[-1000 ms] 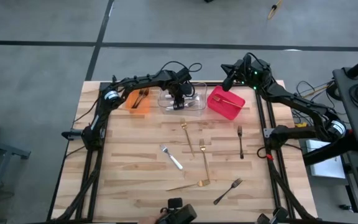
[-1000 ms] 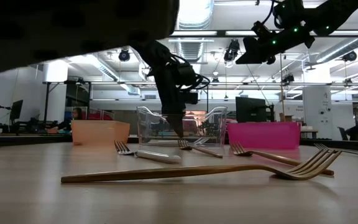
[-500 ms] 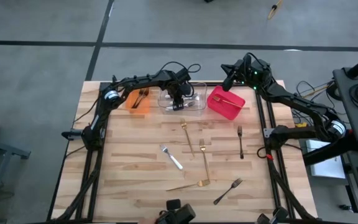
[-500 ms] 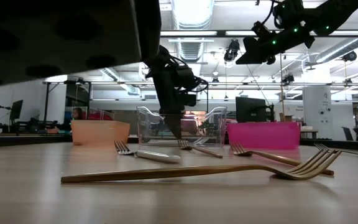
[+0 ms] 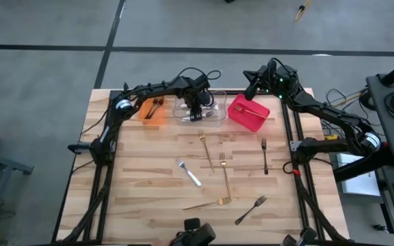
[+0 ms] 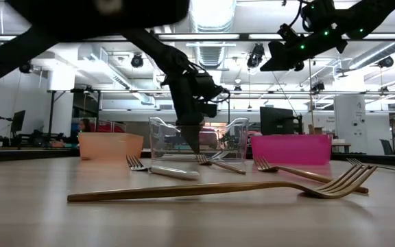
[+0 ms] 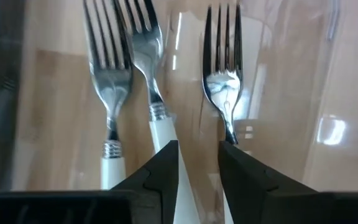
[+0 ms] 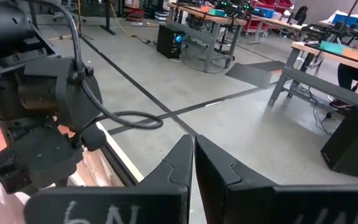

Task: Sort silverware by color (type)
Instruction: Put the white fork into the transparent bin

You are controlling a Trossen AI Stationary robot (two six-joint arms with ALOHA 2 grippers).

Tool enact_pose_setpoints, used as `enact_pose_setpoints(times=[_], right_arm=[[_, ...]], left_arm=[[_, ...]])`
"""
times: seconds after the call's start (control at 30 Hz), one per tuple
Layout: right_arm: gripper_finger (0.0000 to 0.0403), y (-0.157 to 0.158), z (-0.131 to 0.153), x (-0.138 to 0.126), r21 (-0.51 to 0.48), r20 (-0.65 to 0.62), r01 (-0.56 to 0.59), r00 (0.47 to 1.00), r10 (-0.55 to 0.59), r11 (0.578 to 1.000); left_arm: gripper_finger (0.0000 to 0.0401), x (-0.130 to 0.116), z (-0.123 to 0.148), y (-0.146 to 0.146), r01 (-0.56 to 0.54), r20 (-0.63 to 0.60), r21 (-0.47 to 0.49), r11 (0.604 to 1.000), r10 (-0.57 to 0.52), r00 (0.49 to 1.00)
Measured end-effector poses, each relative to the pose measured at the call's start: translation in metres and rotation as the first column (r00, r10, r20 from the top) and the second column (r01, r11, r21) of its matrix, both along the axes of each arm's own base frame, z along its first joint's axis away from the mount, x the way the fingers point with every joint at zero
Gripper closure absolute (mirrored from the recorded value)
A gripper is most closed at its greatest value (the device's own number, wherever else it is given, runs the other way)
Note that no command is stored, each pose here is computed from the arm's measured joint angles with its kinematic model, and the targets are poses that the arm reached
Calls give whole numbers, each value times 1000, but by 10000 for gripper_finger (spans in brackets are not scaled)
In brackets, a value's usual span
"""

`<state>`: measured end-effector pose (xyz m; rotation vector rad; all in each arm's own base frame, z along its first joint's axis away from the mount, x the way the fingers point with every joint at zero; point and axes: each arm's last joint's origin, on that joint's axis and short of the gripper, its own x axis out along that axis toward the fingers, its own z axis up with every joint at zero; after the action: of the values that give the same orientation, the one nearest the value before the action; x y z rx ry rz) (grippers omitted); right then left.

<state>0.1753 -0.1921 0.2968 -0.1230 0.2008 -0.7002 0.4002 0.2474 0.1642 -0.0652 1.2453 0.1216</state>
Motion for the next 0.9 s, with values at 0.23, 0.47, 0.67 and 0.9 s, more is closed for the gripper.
enact_pose_setpoints(times=[0.23,0.47,0.67,0.9], right_arm=[[394,0,0,0,38,32,2,999,-3,999],[394,0,3,1,97,67,7,998,-14,995],[394,0,3,1,102,70,8,997,-15,995],[394,0,3,1,80,51,5,999,-9,997]], left_arm=[[324,-4,38,6,-8,66,42,999,6,998],[325,-28,67,13,-6,158,-15,1000,8,987],[325,-35,70,16,-8,218,-129,992,36,975],[325,-30,69,13,-257,198,-270,928,315,928]])
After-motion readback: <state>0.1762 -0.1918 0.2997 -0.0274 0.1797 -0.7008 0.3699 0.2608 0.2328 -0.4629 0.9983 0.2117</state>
